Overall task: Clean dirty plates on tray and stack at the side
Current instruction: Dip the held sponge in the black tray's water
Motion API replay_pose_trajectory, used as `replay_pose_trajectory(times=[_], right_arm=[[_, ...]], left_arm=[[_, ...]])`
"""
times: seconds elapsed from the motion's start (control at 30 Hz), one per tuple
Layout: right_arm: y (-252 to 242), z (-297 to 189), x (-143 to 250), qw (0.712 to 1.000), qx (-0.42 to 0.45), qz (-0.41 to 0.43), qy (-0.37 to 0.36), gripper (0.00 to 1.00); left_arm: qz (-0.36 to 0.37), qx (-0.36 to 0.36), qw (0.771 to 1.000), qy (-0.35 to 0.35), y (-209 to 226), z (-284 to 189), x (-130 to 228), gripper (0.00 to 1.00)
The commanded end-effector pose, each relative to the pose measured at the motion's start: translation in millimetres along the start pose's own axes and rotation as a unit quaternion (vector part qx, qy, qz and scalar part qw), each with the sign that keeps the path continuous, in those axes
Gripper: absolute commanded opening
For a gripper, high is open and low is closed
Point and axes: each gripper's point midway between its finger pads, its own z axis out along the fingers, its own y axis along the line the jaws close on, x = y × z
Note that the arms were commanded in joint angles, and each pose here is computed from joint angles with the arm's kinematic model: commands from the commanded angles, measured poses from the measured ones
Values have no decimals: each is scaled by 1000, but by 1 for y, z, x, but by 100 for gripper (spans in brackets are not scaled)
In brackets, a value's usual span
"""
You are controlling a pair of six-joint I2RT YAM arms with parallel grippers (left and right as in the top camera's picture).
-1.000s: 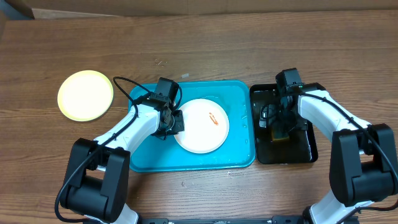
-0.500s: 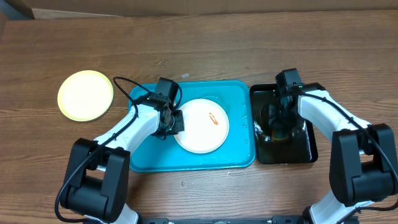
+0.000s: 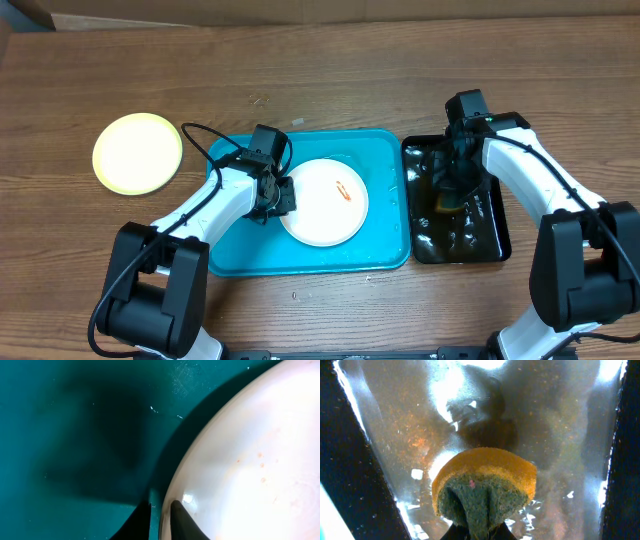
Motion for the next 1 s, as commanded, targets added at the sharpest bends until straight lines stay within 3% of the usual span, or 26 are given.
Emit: replay_pose_trajectory(times=[0.0,0.03,0.33,0.67,0.83,0.97], right_arm=[[-6,-7,-4,1000,15,19,-8,4],[-8,-7,-3,999,19,31,-5,4],[-21,-22,-10,993,112,17,-36,4],[-20,-24,-10,992,121,-8,-37,4],[-20,-24,-9,992,119,-7,-36,4],[-20,-23,-9,992,119,-7,-36,4]], left_arm=[[-7,-3,1000,-5,0,0,-5,9],[-7,-2,1000,-5,-1,0,-4,5],[-34,-3,999,4,0,0,0,4],[-51,0,999,6,-1,0,1,11],[-50,0,999,6,-1,0,1,4],[-50,0,999,6,-1,0,1,4]])
